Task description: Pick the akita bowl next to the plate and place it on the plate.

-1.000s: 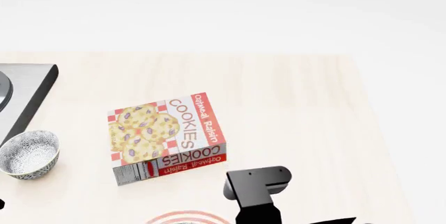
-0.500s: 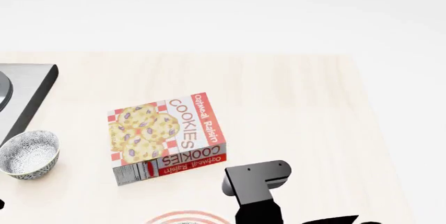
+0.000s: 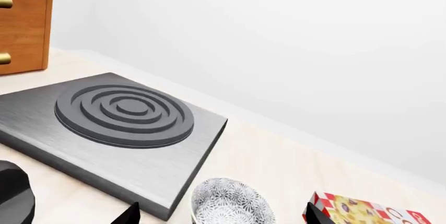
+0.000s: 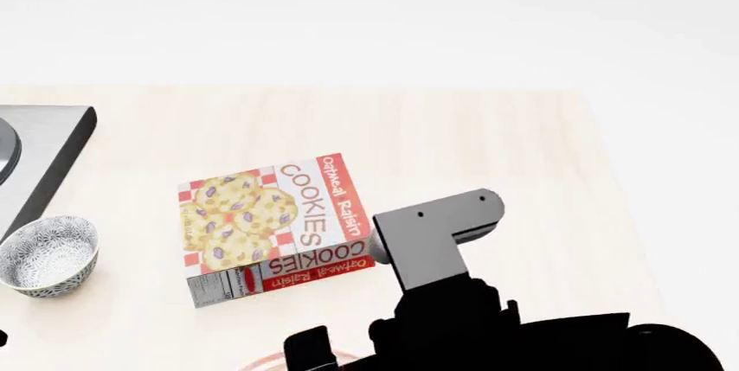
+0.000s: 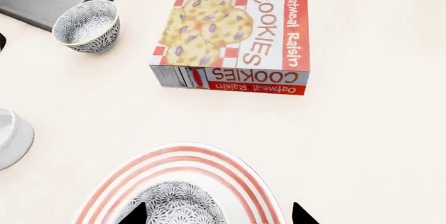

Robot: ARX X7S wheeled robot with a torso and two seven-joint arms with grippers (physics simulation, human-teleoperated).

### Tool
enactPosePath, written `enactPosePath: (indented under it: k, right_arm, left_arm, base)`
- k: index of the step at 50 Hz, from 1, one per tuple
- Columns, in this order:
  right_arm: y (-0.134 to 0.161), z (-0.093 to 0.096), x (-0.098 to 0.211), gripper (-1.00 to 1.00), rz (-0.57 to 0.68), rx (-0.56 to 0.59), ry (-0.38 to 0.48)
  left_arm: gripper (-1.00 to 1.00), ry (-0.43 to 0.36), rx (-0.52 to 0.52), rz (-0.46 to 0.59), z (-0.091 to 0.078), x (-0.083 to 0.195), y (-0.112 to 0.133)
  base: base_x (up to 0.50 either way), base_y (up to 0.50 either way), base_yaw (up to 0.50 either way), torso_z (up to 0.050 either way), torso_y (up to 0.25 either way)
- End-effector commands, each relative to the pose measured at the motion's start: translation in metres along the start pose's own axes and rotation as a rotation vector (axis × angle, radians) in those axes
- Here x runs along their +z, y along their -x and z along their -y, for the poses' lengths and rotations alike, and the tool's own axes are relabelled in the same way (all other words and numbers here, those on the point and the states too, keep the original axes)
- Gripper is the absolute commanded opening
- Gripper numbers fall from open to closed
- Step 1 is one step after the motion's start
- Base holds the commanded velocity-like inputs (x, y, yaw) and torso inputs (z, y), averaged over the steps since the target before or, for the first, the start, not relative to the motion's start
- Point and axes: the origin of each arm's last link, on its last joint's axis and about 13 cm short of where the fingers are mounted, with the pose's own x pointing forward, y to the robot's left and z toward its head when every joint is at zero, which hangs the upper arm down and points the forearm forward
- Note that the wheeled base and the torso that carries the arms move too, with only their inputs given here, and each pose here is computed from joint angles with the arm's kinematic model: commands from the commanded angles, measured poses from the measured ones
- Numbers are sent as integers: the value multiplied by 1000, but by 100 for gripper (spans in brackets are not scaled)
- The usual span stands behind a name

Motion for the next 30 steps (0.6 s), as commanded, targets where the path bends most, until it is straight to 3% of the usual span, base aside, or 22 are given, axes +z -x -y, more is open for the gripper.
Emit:
enactPosePath:
  k: [1,7,10,20,22,30]
  right_arm:
    - [17,-3,7,100,157,-112,63]
    - [16,2,5,100,299,-218,37]
    - [15,4,-1,100,289,-226,47]
    - [14,11,-14,100,412,-333,44]
    - [14,12,-18,100,489,-363,48]
    - [6,17,-38,100,544,-434,24]
  left_arm:
    - [100,0,-1,0,0,0,0]
    - [100,1,0,-1,0,-1,-1]
    - [100,2,1,0,0,0,0]
    - [100,-1,0,1,0,0,0]
    - [100,-3,-1,2,0,0,0]
    - [100,-1,10,4,0,0,0]
  base:
    - [0,0,0,0,0]
    - [0,0,0,0,0]
    - [0,0,0,0,0]
    - [0,0,0,0,0]
    - [0,0,0,0,0]
    - [0,0,0,0,0]
